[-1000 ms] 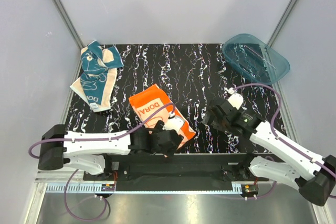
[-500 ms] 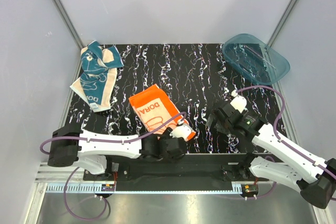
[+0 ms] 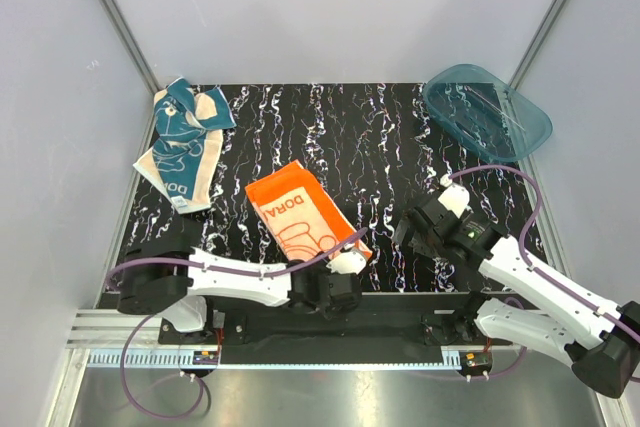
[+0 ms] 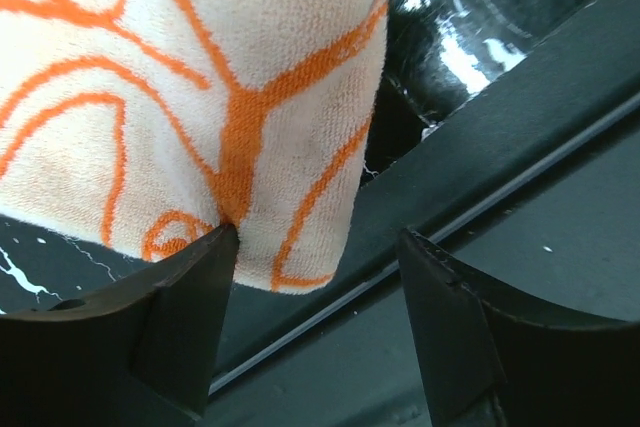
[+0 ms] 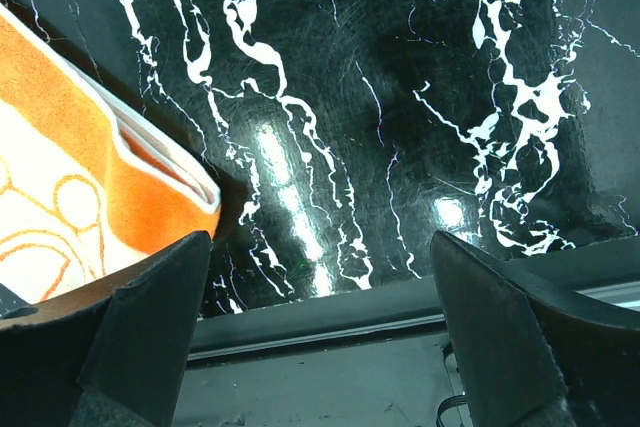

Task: Roll the towels
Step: Roll the towel

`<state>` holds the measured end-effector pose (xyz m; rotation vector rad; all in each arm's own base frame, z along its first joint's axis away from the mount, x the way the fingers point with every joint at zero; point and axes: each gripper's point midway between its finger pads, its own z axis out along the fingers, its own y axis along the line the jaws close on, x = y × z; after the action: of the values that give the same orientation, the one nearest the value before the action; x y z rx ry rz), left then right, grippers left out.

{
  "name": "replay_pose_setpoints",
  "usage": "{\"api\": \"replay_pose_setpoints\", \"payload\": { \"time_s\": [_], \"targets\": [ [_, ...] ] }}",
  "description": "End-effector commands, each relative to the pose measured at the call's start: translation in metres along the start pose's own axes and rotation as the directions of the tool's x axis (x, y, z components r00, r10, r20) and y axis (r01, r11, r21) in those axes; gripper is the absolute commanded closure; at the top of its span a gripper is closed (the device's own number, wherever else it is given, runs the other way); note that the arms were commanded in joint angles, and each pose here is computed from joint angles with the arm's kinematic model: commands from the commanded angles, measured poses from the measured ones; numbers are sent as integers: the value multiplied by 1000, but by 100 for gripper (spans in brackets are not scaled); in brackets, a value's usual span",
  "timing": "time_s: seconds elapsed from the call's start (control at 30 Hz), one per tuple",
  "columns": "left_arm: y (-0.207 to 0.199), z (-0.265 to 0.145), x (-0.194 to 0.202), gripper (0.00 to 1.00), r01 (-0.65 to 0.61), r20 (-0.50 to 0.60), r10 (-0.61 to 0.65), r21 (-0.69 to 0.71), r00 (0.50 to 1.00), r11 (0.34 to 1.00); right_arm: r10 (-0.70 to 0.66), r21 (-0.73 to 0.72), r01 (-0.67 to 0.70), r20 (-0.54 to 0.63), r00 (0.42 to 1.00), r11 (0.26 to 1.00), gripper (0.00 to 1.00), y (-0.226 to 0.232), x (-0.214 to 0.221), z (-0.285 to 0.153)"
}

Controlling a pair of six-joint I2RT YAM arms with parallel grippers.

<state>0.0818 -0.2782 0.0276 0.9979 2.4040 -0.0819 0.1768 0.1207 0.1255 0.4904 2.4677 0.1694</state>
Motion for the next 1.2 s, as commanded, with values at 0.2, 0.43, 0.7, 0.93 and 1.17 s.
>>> {"api": "replay_pose_setpoints", "payload": {
  "time_s": [0.2, 0.43, 0.7, 0.93, 1.17],
  "targets": [
    [1, 26, 15, 36, -58, -47, 55, -62, 997, 996, 26, 21, -27, 37, 999, 999, 3, -1, -9, 5],
    [1, 24, 13, 70, -62, -39, 60, -51, 997, 997, 21, 16, -22, 40, 999, 1000, 4, 1, -11, 5],
    [-16, -6, -14, 80, -37, 29, 34, 110, 999, 993, 14, -5, -14, 50, 999, 1000, 6, 3, -17, -3],
    [-10, -22, -36, 86, 118, 33, -138, 350, 990, 929, 29, -32, -27, 75, 997, 999, 9, 7, -28, -15],
    [0, -37, -52, 87, 201, 42, -261, 525, 964, 827, -31, -417, 37, 23, 999, 908, 27, 85, -25, -36]
  ]
}}
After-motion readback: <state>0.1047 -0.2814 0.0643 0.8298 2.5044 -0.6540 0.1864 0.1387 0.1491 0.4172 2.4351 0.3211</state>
